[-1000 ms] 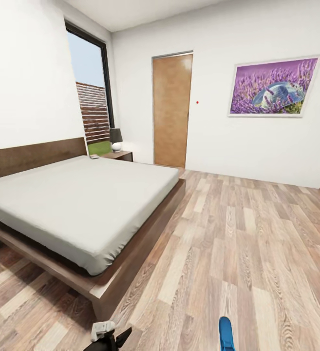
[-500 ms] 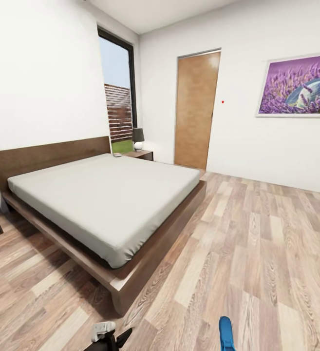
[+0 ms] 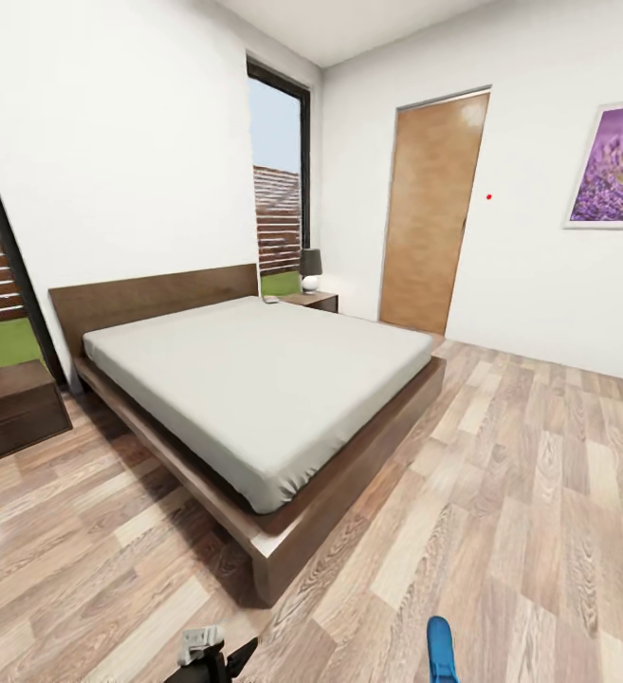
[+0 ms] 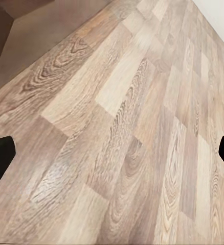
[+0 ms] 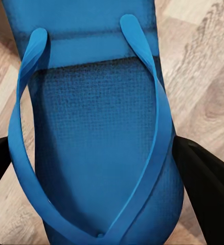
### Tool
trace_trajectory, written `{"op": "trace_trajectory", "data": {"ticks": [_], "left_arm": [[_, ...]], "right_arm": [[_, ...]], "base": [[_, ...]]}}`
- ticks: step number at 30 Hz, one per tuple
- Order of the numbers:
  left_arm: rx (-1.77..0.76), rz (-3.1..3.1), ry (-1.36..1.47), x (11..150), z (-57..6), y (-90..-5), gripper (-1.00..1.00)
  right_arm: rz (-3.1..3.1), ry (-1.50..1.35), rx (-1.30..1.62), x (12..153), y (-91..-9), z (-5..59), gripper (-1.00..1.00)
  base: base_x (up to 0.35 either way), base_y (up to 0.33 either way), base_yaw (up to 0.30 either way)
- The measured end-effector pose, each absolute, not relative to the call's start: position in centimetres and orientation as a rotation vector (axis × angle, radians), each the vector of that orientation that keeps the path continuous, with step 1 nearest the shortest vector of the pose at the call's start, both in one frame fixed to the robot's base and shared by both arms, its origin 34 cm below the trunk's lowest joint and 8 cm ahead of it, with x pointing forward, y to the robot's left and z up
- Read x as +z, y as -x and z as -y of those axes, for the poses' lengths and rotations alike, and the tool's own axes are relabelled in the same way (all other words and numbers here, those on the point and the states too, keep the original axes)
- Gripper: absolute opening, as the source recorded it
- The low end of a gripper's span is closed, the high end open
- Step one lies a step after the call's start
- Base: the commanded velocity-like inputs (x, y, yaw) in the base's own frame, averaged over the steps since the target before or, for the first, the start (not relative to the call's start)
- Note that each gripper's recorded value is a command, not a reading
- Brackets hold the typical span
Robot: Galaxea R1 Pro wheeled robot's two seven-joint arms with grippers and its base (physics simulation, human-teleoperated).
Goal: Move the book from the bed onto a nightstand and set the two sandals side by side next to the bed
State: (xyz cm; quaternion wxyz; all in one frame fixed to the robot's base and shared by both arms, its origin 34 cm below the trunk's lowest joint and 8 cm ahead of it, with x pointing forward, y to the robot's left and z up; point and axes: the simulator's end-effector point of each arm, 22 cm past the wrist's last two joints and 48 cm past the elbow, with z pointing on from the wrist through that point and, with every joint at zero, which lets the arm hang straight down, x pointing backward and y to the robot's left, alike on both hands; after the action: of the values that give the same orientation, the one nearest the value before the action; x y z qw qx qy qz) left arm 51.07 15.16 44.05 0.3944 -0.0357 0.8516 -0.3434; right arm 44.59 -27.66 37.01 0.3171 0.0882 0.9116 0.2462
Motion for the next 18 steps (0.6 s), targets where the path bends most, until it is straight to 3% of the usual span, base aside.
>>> {"op": "trace_trajectory", "data": {"ticks": [18], "left_arm": [[-0.870, -2.161, 0.093, 44.00, -15.19, -51.05, 1.00]], "right_arm": [[-2.399, -0.235, 0.645, 37.00, -44.60, 27.74, -1.00]], "base": [[0.000, 0.000, 0.291]]}}
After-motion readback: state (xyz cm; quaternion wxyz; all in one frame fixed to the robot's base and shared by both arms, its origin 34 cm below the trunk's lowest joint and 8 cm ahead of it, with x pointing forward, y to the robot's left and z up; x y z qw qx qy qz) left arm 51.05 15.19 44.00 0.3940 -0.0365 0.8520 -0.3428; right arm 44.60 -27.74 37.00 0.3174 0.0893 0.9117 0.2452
